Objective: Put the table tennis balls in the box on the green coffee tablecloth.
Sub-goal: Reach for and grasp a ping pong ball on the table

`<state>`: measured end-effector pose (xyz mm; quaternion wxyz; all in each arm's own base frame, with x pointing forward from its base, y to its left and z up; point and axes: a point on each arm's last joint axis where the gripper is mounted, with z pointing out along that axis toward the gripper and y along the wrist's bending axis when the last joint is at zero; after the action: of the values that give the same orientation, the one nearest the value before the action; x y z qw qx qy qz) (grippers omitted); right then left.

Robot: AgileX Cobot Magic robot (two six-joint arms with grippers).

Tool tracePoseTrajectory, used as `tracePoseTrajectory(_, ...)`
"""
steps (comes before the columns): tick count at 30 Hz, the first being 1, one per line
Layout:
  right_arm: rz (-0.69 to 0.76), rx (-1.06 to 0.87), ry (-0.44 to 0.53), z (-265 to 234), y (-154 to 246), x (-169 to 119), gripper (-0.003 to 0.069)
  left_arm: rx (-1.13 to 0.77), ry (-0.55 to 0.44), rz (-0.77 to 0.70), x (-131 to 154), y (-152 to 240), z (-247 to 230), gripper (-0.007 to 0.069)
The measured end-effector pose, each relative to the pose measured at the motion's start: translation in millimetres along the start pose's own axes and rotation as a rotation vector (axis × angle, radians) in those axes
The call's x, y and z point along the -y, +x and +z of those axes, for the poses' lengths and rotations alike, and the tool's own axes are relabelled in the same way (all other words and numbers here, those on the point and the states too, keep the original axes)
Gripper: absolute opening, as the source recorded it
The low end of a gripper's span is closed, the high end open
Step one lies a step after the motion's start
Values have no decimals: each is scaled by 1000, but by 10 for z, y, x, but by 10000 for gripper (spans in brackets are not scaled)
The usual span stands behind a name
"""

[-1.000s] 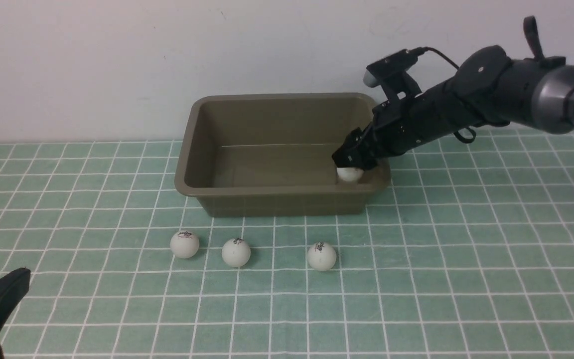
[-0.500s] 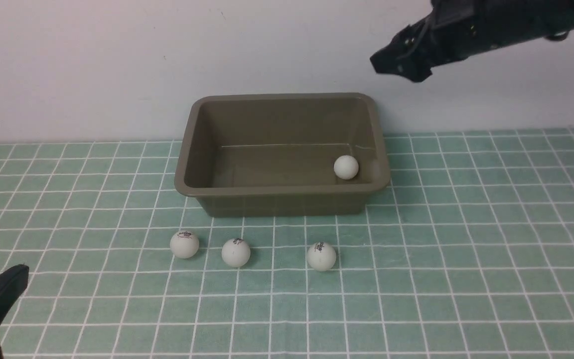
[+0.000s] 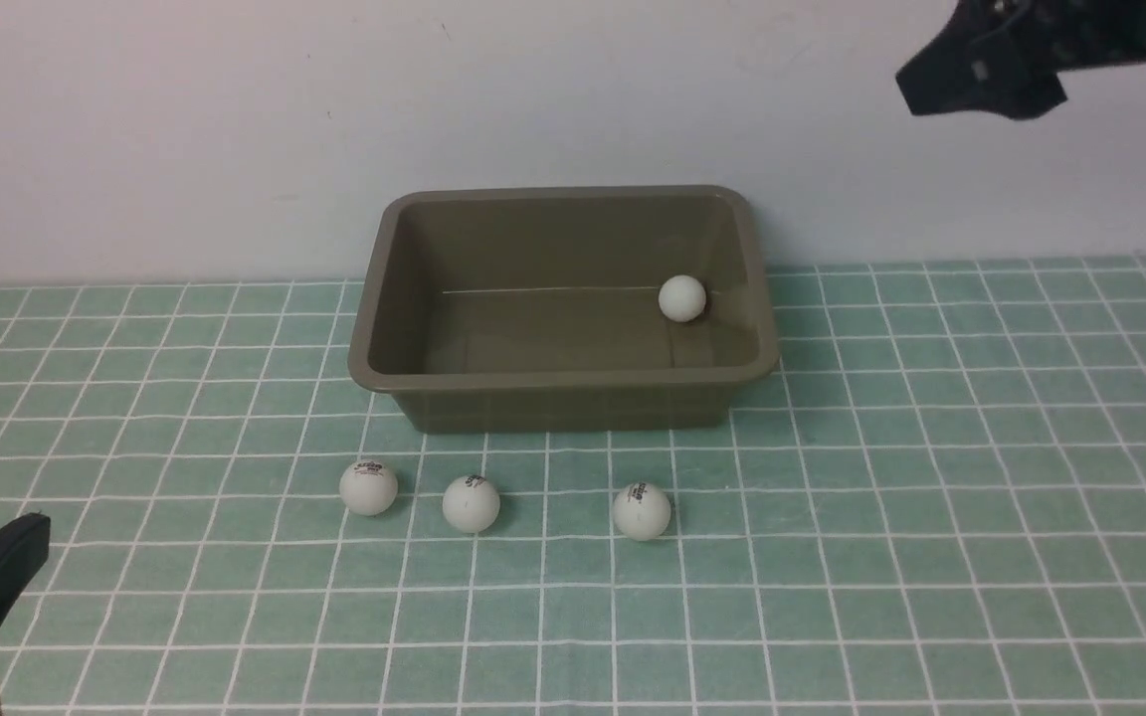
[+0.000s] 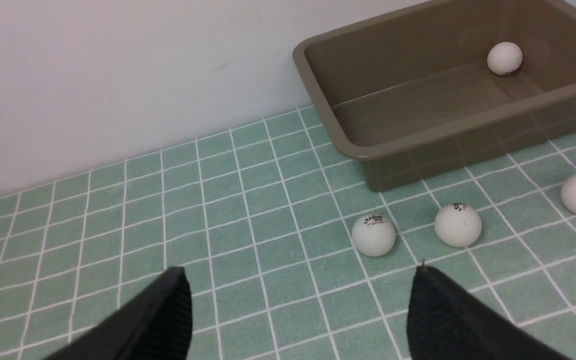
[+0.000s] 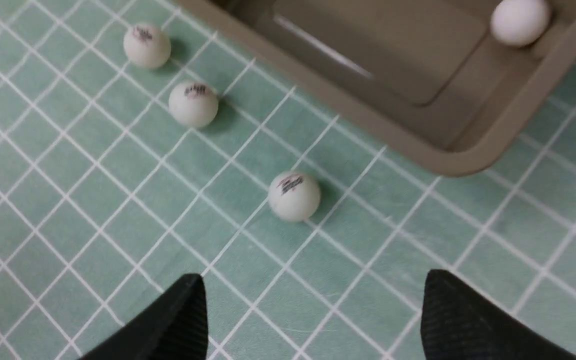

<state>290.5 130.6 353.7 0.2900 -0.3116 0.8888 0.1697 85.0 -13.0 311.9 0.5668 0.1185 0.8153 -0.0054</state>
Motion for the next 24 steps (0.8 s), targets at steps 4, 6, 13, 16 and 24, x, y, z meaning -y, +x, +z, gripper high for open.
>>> tracePoseTrajectory(4,-13,-7,-7,321,183,-137,514,0,0,0,0,0,0,520)
tracePoseTrajectory(6,-19,-2,-6,407,235,-185,514,0,0,0,0,0,0,520)
tracePoseTrajectory(13,7,43,0,738,400,-393,514,0,0,0,0,0,0,520)
tracePoseTrajectory(16,33,49,-1,852,415,-446,514,-4,2,0,2,4,0,520)
tracePoseTrajectory(24,120,69,25,1222,418,-448,514,-26,15,0,14,24,0,520)
